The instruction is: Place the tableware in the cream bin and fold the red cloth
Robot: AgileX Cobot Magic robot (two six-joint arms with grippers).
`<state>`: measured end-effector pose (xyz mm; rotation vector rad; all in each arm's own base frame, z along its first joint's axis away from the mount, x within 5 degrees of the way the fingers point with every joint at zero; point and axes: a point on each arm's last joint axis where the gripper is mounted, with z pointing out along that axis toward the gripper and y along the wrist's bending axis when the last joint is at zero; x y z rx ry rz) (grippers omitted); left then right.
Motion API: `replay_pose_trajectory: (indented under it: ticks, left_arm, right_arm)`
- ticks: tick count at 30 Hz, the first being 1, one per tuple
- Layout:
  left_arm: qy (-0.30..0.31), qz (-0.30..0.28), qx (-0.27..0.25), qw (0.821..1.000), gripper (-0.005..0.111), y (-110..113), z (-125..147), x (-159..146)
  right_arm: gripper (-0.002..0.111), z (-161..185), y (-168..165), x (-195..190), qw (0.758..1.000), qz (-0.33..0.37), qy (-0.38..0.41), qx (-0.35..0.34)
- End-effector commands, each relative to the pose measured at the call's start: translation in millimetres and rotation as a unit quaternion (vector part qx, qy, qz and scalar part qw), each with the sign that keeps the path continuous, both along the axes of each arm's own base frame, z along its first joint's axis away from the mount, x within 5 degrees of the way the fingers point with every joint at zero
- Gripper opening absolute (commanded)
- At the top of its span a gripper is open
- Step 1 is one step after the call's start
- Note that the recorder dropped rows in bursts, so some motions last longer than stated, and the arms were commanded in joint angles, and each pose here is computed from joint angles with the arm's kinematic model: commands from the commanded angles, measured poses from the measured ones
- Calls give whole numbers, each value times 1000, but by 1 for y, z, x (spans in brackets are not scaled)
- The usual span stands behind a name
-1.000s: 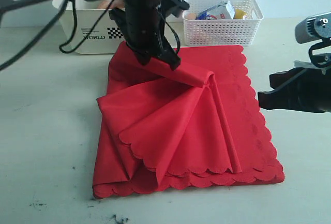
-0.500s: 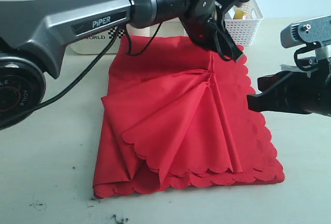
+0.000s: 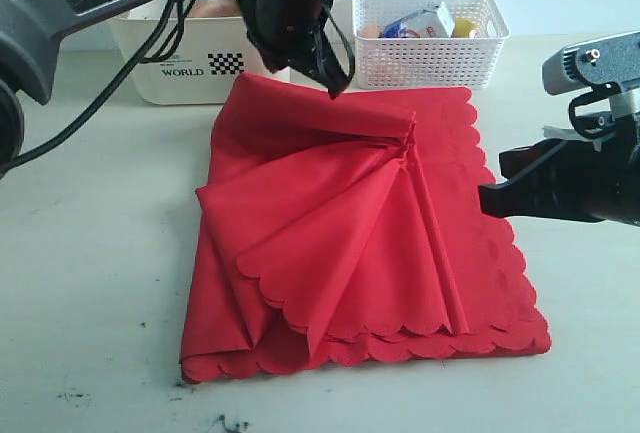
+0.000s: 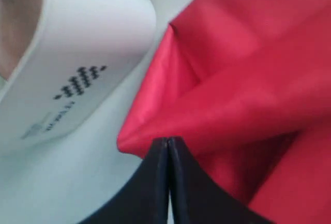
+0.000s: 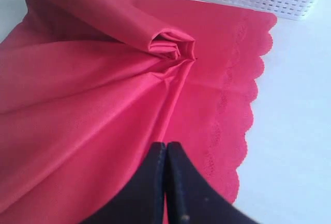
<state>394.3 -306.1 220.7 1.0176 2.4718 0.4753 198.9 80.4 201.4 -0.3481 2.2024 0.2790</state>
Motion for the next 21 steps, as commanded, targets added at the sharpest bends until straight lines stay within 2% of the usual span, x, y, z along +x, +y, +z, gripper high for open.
replay_pose_trajectory:
  ticks: [1,6,11,15,21]
  left_arm:
    - [42,3,-8,999,0,5,-3,-12]
    - [33,25,-25,999,0,13,15,-22]
    - [45,66,-32,996,0,33,22,-44]
    - [34,72,-67,995,0,52,9,-67]
    - [5,99,-95,991,0,89,-9,-98]
  right_arm:
    - [0,2,2,1,1000,4,-7,7]
    - [4,6,4,4,998,-25,-10,65]
    - [28,6,12,14,996,-7,-34,85]
    - [52,1,21,42,998,-7,-12,54]
    - [70,-14,37,95,999,-21,36,9]
